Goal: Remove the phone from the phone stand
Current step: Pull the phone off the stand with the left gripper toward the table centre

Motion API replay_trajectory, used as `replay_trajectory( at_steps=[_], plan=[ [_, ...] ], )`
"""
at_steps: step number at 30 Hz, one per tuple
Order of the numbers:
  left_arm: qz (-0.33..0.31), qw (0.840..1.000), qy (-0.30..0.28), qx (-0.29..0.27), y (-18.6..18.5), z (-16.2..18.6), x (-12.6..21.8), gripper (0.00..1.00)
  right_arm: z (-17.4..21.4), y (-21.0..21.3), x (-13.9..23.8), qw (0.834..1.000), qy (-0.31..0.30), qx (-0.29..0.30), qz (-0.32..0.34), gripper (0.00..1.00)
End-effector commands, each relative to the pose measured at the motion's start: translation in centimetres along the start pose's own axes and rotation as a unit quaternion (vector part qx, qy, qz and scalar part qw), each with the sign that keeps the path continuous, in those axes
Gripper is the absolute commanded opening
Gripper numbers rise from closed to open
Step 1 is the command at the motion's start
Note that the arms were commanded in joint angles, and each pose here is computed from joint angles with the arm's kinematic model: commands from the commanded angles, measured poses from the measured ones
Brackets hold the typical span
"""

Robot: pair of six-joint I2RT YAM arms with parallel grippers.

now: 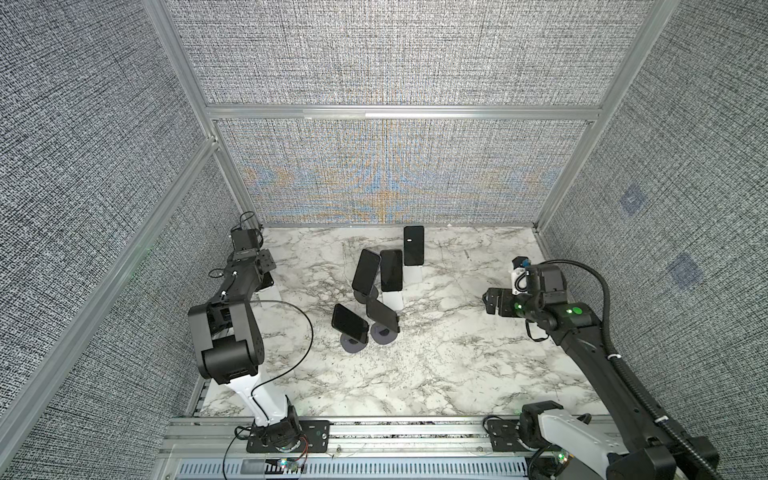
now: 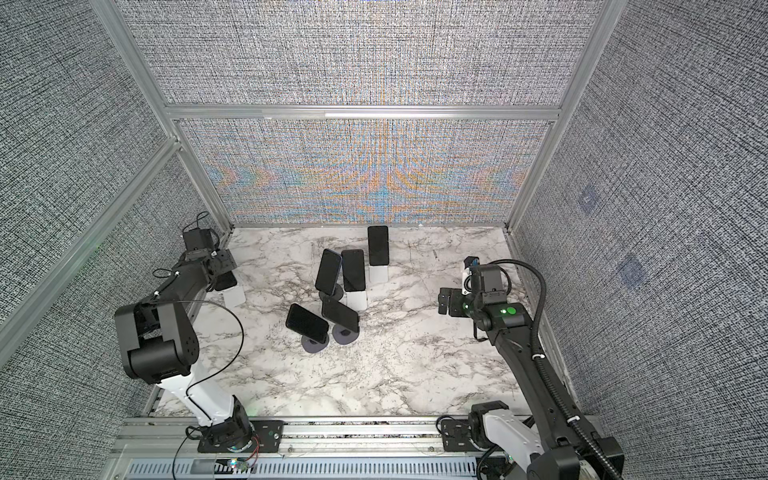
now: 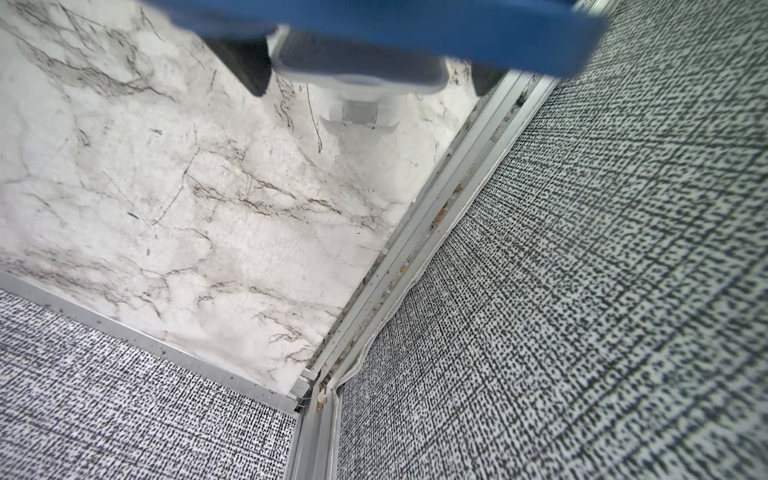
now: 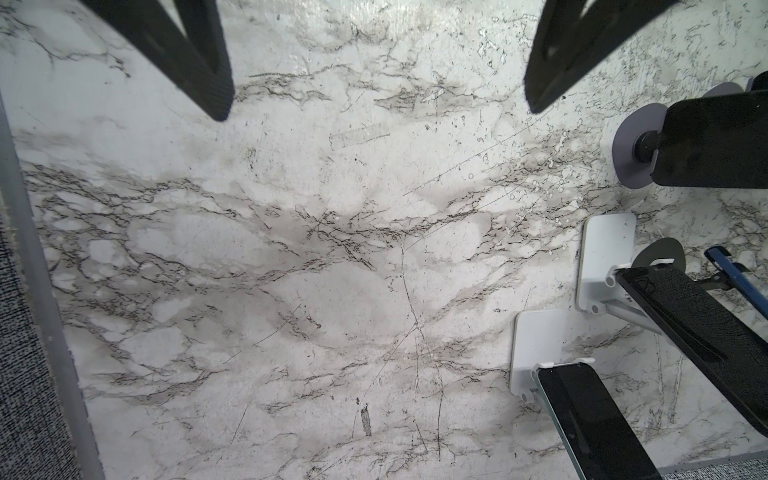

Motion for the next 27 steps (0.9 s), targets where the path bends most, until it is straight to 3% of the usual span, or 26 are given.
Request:
replay_trajectory(
  at_steps=[1, 13, 17, 27],
  plan=[
    [0.000, 1.000, -0.006, 0.011, 0.3, -0.5, 1.1, 0.75, 0.0, 0.0, 0.0, 1.000, -0.004, 0.004, 0.000, 0.99],
    [0.018, 1.000, 0.005, 0.022, 0.2, -0.1, 2.9, 0.73, 0.3, 0.0, 0.0, 1.000, -0.002, 0.002, -0.003, 0.99],
    [0.042, 0.998, 0.044, 0.034, -0.3, 1.2, 3.4, 0.72, 0.4, -0.1, -0.1, 1.000, -0.001, 0.002, -0.003, 0.99],
    [0.114, 0.990, 0.064, 0.051, -2.1, 4.9, 5.4, 0.67, 0.4, 0.1, -0.3, 1.000, 0.005, 0.001, -0.009, 0.99]
  ],
)
Point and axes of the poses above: each gripper's point midway between its finger pads, its own x axis back along the fingers, its own y axis along the line the jaws close on, z = x × y, the point moved 6 cm from there along x, back along the fingers, and after that the axes turned 9 degrees about -x, right-handed, at the moved point
